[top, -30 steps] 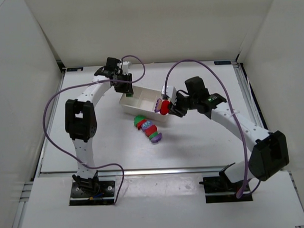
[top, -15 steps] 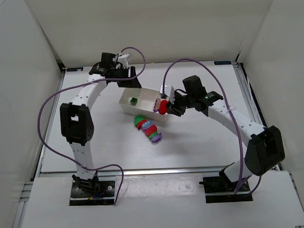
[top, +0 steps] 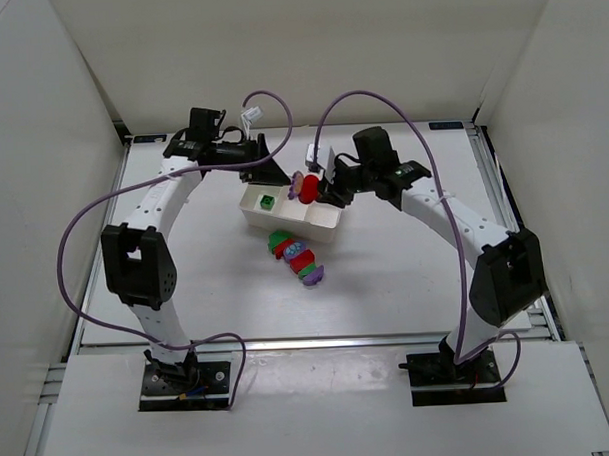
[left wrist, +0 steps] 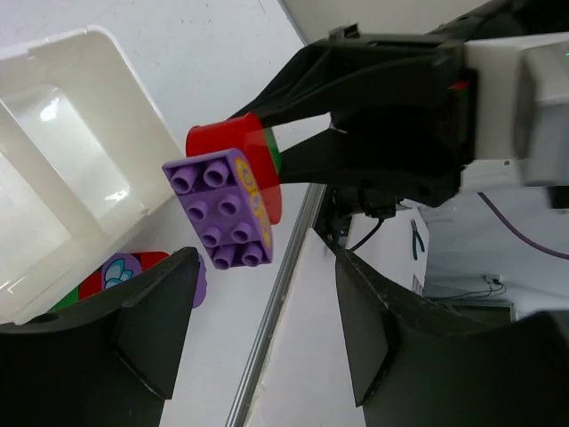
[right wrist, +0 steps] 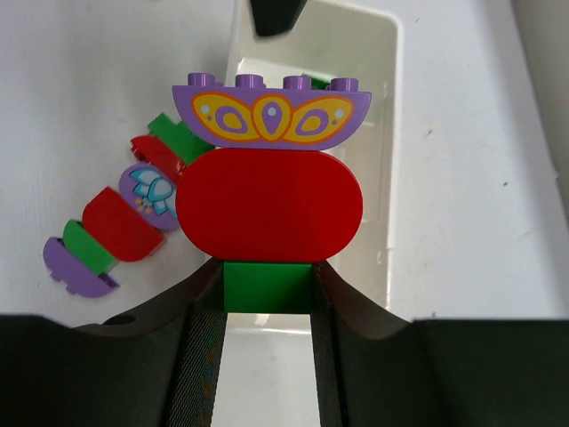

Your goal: Sort the legos into containers by color

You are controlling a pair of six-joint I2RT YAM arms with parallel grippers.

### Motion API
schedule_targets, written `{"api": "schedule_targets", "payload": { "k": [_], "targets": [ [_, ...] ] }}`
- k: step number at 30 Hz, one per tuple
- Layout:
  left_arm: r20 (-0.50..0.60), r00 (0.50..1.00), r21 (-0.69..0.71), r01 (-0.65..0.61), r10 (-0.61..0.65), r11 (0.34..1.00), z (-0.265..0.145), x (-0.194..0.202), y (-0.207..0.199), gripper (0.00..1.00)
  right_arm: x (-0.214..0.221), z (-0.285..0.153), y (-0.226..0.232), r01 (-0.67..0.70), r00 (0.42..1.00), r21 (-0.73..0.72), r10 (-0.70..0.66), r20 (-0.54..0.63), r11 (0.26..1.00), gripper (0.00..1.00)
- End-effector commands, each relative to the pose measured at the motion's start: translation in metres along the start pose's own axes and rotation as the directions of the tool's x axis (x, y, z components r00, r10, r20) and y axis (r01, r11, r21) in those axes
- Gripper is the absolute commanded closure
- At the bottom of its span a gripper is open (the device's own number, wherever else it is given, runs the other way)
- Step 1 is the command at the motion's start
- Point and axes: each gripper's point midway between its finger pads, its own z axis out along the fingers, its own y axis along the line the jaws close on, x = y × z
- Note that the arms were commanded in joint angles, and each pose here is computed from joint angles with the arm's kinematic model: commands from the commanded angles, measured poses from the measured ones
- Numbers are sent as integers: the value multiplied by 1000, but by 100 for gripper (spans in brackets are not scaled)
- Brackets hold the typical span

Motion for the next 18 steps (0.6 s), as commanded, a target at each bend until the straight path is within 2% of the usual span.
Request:
{"api": "schedule_targets", "payload": {
  "k": [1, 10, 13, 17, 18],
  "targets": [
    [-3, 999, 38, -53, 53, 998, -4, 4, -24, 27, -42, -2, -12, 75, 992, 23, -77, 97, 997, 100],
    [-11, 998, 52, -68, 69, 996, 2, 2, -26, 26, -58, 2, -2, 117, 987, 15, -118, 113, 993, 100],
    [-11, 998, 54, -65, 65, 996, 2, 2, -24, 30, -59, 4, 1, 117, 987, 11, -117, 112, 993, 100],
    [-16, 998, 62, -52, 53, 997, 1, 5, -23, 58, -56, 5, 2, 116, 988, 13, -117, 102, 993, 100],
    [-15, 999, 60, -49, 49, 997, 0, 5, -21, 69, -53, 5, 2, 116, 989, 17, -117, 92, 993, 100]
  ]
}}
